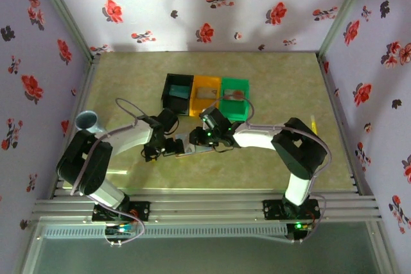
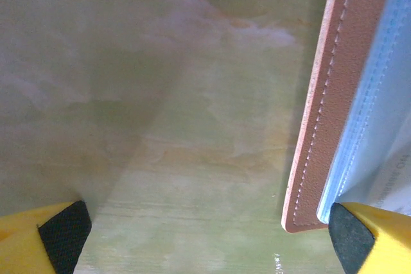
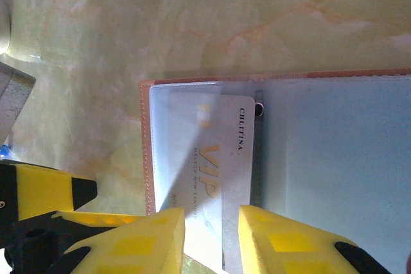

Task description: Take the credit cards out of the card holder

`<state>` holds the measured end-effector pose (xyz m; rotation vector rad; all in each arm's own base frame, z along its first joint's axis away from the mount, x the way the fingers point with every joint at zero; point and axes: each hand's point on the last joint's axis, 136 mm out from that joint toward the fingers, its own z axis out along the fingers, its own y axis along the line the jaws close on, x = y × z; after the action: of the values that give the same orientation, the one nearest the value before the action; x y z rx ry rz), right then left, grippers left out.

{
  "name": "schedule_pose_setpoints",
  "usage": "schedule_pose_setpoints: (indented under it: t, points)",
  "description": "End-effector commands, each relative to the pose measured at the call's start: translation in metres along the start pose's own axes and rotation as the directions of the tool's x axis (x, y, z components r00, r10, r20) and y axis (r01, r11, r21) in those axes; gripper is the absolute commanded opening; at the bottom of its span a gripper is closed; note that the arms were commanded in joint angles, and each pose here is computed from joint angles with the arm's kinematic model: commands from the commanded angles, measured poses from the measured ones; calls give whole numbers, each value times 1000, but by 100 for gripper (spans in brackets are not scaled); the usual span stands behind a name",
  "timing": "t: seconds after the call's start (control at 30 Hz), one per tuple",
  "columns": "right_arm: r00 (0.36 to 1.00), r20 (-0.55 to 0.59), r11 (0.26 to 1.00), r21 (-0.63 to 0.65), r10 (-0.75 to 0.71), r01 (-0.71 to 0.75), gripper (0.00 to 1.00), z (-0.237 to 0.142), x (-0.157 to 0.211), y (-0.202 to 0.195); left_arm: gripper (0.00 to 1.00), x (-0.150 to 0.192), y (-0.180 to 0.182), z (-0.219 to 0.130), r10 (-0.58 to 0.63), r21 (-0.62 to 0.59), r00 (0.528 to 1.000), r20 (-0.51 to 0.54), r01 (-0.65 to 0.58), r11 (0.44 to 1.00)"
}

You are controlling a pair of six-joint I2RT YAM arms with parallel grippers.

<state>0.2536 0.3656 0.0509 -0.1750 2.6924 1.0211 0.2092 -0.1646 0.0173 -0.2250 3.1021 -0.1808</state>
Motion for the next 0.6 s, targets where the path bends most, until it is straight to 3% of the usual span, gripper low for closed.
schedule_pose_setpoints:
  t: [0.0,0.57]
  points:
    - [1000,-16,1000,19,-6,6,30,10,7,-13,100,13,4,16,-15,-20,999,-45,14,1000]
    - [1000,-23,997,-72,15,-16,27,22,13,-9,100,23,8,35,-18,-38,997,-69,16,999]
